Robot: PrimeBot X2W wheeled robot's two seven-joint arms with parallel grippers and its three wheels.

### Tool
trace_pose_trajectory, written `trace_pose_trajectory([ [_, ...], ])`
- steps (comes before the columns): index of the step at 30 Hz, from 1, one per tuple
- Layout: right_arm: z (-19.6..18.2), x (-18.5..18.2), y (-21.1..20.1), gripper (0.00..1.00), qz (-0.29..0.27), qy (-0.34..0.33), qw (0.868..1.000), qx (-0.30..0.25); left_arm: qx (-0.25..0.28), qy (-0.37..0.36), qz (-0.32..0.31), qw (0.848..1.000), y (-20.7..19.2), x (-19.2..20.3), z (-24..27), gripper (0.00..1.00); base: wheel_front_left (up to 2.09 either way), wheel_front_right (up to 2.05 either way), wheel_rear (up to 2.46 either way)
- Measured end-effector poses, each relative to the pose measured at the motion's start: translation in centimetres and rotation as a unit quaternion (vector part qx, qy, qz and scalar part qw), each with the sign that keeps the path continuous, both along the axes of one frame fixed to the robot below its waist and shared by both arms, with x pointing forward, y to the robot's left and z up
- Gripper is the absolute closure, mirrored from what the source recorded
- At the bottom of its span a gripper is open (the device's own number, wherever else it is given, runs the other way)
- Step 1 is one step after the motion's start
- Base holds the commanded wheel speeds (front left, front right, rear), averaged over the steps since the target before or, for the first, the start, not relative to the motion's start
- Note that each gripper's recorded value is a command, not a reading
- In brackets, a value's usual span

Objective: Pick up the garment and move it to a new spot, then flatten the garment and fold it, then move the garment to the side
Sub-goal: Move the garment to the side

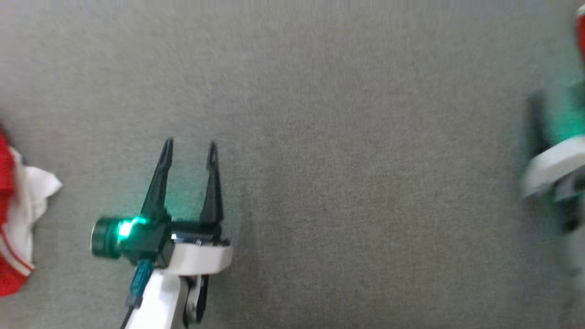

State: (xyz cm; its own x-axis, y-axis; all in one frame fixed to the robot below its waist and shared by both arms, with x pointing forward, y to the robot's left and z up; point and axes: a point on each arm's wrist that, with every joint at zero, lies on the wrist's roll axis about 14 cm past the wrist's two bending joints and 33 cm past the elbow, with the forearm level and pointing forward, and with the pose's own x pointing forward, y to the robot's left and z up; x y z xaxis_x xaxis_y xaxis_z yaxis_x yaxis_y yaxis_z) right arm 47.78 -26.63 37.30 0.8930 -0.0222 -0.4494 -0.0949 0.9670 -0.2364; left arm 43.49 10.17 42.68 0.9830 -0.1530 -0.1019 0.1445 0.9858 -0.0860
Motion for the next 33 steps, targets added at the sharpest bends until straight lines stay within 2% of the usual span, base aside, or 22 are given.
trace_pose_trajectory([
  [5, 0.7, -3.6, 9.7, 0.00, 0.066, -0.037, 0.990, 0.115, 0.003, -0.010, 0.026, 1.000, 1.7, -2.5, 1.9, 0.00, 0.00, 0.00, 0.00],
  [9, 2.0, -6.6, 13.3, 0.00, 0.083, -0.061, 0.981, 0.163, 0.006, -0.013, 0.053, 0.998, 3.4, -5.1, 2.8, 0.00, 0.00, 0.00, 0.00],
  [16, 8.3, -9.9, 15.0, 0.00, 0.094, -0.160, 0.963, 0.193, 0.011, -0.032, 0.068, 0.997, 4.8, -9.3, 4.2, 0.00, 0.00, 0.00, 0.00],
  [23, 7.7, -13.4, 14.0, 0.00, 0.075, -0.159, 0.966, 0.190, 0.013, -0.049, 0.081, 0.995, 5.6, -11.1, 5.2, 0.00, 0.00, 0.00, 0.00],
  [33, 8.9, -13.4, 14.4, 0.00, 0.081, -0.178, 0.962, 0.190, 0.018, -0.052, 0.089, 0.995, 6.1, -11.9, 5.2, 0.00, 0.00, 0.00, 0.00],
])
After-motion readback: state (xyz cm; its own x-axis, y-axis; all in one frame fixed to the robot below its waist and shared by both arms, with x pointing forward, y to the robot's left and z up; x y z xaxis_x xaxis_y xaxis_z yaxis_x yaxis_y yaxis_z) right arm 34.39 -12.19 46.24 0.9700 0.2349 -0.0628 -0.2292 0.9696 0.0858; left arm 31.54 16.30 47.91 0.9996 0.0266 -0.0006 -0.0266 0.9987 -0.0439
